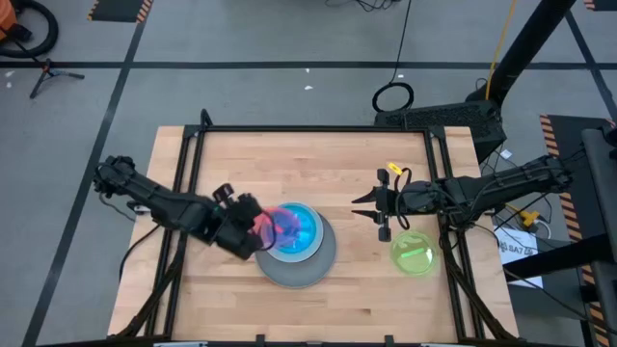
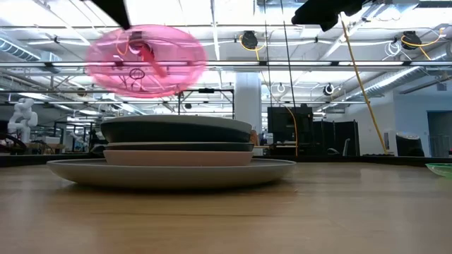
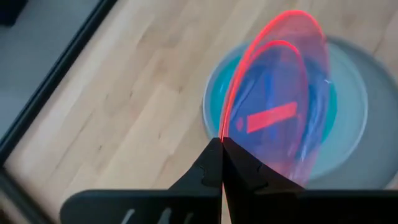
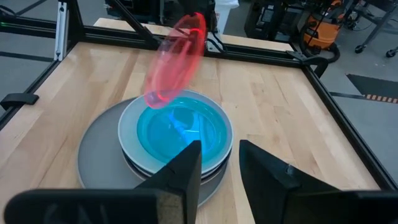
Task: Stack plastic plates
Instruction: Stack the pink plate on top of the blue plate, then stack the green plate on top of the pink plate
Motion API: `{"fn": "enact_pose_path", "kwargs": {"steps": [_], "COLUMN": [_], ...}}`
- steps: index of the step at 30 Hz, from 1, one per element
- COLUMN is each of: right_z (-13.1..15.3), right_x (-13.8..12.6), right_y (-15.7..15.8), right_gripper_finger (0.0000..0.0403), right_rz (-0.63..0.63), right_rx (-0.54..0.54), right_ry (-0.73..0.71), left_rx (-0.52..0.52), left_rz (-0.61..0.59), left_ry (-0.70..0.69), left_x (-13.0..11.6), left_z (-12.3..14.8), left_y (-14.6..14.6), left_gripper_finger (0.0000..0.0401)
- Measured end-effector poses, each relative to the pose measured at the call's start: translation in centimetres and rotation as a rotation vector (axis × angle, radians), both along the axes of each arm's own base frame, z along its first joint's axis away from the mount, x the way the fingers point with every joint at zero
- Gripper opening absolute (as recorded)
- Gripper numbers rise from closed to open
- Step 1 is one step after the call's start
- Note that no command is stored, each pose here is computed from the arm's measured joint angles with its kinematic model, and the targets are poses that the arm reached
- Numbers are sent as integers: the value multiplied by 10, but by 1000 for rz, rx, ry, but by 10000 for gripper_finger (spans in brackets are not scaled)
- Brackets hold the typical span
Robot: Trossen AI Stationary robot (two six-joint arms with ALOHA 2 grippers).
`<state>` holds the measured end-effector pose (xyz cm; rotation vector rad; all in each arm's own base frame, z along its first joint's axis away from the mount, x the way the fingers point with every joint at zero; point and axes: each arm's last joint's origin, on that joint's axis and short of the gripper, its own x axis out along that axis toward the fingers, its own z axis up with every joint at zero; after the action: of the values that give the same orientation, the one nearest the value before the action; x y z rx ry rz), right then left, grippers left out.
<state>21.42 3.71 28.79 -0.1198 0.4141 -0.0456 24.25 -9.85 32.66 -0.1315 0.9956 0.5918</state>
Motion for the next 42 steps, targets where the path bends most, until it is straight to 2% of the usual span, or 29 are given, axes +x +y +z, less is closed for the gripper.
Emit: {"fn": "enact_pose_path", "kwargs": {"steps": [5,13,21,27,34,39,42], "right_z": [-2,-5,-9,-9,-9,-11,-13], "right_x": [-1,-2,-5,-5,-5,-6,-7], "right_y": [0,-1,-1,-1,-1,-1,-2], "right_gripper_finger": [104,104,104,104,104,104,104], "right_rz": [0,-1,-12,-20,-25,-33,-56], "right_rx": [-4,-9,0,14,24,32,67], "right_ry": [19,57,101,101,105,124,140], "left_rx": [-37,-46,-47,-68,-63,11,77], "left_rz": [-27,-48,-45,-62,-91,-111,-176], "left_ry": [-60,-44,23,105,142,136,164], "left_x": [23,39,60,71,73,71,68], "left_z": [3,-1,-25,-44,-50,-47,-46], "left_y": [24,47,44,40,40,37,29], "left_gripper_finger": [3,3,9,36,75,82,82]}}
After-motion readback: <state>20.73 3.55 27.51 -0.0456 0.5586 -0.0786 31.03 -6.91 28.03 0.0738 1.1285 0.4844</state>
